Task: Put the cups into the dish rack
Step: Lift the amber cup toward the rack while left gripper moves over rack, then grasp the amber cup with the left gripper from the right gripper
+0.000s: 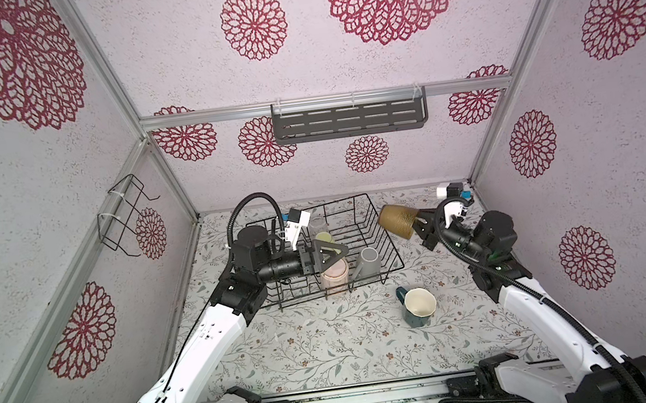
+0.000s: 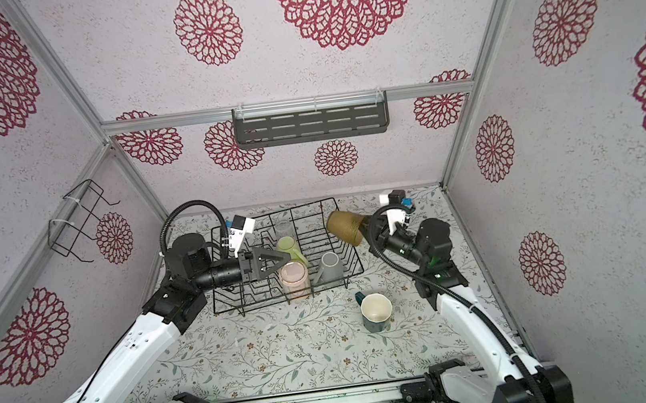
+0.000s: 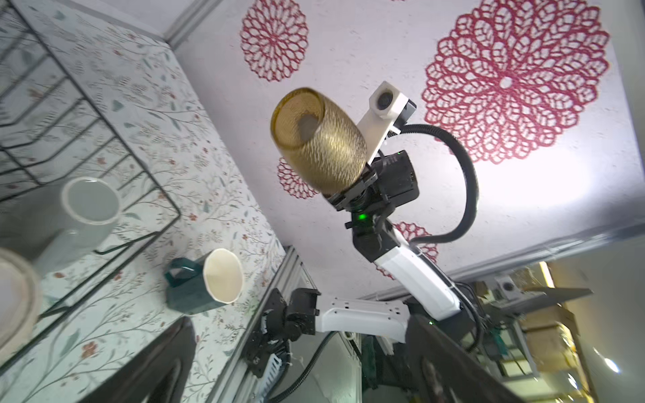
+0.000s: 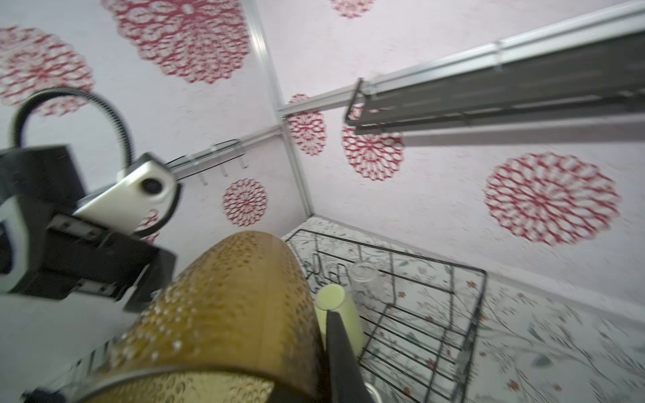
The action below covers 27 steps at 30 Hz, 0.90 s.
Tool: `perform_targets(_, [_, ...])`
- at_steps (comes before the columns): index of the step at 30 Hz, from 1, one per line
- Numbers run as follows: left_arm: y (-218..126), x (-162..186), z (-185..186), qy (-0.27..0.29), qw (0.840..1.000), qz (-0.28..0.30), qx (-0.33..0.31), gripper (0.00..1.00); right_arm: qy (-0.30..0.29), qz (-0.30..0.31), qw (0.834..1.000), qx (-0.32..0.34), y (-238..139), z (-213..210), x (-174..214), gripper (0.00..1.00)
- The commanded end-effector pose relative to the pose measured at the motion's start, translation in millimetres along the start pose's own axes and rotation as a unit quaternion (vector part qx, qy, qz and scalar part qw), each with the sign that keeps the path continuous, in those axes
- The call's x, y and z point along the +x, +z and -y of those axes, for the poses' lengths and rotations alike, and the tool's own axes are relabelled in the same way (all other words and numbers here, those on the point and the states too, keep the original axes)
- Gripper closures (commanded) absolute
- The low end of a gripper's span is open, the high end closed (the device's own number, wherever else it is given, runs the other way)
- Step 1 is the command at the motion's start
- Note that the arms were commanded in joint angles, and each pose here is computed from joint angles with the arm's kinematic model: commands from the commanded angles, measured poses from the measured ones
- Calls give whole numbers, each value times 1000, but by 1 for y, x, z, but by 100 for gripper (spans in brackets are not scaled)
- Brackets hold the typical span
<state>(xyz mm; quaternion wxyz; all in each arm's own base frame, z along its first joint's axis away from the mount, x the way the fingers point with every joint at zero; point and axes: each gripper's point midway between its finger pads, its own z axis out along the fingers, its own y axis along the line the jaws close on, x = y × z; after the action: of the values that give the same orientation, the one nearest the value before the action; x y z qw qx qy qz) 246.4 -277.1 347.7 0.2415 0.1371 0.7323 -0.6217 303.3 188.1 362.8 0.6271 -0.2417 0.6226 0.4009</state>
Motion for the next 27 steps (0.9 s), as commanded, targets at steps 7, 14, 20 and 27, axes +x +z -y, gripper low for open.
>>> perform_targets(7, [31,15,40,-3,992,-89,93,2,-202,62,967,-139,-10,-80,-13,100])
perform_targets(14, [56,30,41,-21,984,-134,112,10,-236,73,957,-149,-12,-89,-8,100])
perform_targets(20, [62,31,41,-29,981,-139,130,16,-247,69,955,-153,-12,-89,-2,100])
perform_targets(27, [66,29,39,-41,981,-142,129,18,-251,67,949,-178,-12,-95,2,100])
